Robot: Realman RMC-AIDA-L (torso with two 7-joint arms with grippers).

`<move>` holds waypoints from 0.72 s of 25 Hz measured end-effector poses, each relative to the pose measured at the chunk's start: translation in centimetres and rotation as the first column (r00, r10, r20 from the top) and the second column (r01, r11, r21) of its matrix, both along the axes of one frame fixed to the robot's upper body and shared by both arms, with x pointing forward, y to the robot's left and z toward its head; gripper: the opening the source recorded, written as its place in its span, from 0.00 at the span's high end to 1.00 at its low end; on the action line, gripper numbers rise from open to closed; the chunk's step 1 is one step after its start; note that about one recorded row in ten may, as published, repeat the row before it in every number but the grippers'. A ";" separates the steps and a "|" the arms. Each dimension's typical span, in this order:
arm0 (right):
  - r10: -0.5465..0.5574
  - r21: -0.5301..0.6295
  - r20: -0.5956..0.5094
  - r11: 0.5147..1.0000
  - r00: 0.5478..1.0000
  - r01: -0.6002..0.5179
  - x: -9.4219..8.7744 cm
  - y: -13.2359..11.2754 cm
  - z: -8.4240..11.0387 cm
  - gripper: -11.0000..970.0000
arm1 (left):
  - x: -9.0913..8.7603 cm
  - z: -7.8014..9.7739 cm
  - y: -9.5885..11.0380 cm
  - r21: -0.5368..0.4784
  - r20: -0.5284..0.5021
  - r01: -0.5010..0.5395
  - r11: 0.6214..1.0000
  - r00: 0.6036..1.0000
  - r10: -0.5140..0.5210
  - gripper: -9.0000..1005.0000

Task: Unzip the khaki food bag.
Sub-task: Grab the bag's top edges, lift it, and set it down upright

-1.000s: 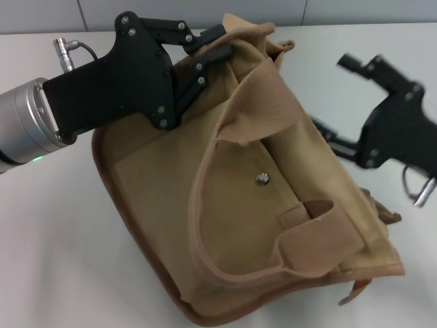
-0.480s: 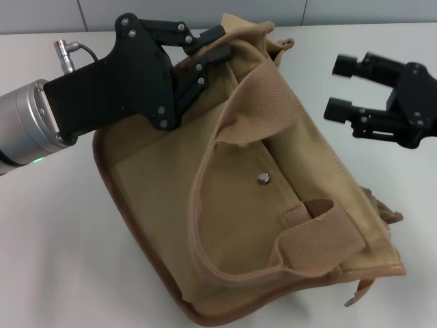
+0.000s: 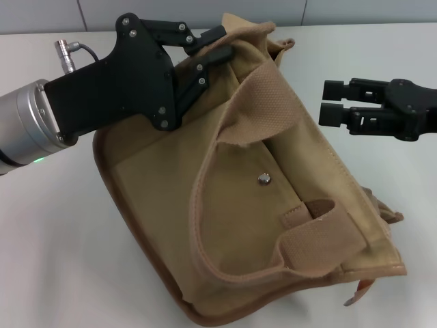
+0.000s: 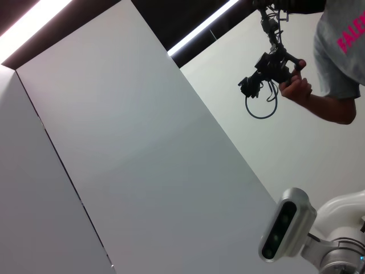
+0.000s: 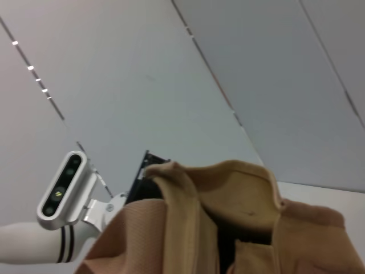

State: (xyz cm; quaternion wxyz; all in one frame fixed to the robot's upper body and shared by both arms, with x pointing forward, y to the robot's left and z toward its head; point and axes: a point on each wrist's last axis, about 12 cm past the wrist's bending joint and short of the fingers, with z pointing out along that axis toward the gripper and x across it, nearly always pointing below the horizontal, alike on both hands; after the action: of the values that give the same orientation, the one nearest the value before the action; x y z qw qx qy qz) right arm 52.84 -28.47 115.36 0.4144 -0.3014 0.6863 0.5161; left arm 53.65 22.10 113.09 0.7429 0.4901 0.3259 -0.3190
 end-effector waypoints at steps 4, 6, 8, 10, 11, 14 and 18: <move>-0.011 0.002 0.145 1.000 0.989 0.011 -0.8 -0.8 0.0 0.23 | 0.0 0.0 0.0 0.000 0.000 0.001 1.000 1.000 -0.001 0.83; -0.058 -0.011 0.327 0.998 0.943 0.065 -1.5 -1.4 -0.4 0.24 | -0.1 -0.1 0.1 0.000 -0.002 0.000 1.000 1.000 0.000 0.83; -0.077 -0.040 0.496 0.993 0.865 0.111 -2.0 -1.8 -0.8 0.24 | -0.1 -0.1 0.1 0.000 -0.002 -0.002 1.000 1.000 0.002 0.83; -0.076 -0.060 0.620 0.988 0.781 0.144 -2.2 -2.0 -1.3 0.24 | -0.1 -0.1 0.2 0.000 -0.002 -0.002 1.000 1.000 0.002 0.82; -0.073 -0.065 0.669 0.986 0.740 0.157 -2.2 -1.9 -1.6 0.24 | -0.1 -0.1 0.2 -0.001 -0.002 -0.002 1.000 1.000 0.002 0.82; -0.043 -0.079 0.795 0.982 0.605 0.173 -2.6 -1.5 -2.4 0.24 | -0.1 0.0 0.1 -0.002 0.001 0.001 1.000 1.000 -0.001 0.82; -0.006 -0.091 0.907 0.973 0.421 0.211 -3.0 -0.5 -3.9 0.24 | 0.0 0.1 0.0 -0.003 0.003 0.005 1.000 1.000 -0.005 0.82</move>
State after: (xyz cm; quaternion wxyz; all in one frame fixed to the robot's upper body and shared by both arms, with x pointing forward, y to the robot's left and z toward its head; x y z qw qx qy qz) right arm 49.86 -28.95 111.45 0.7182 -0.5233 0.4225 0.1785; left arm 53.61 22.13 113.16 0.7433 0.4903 0.3231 -0.3206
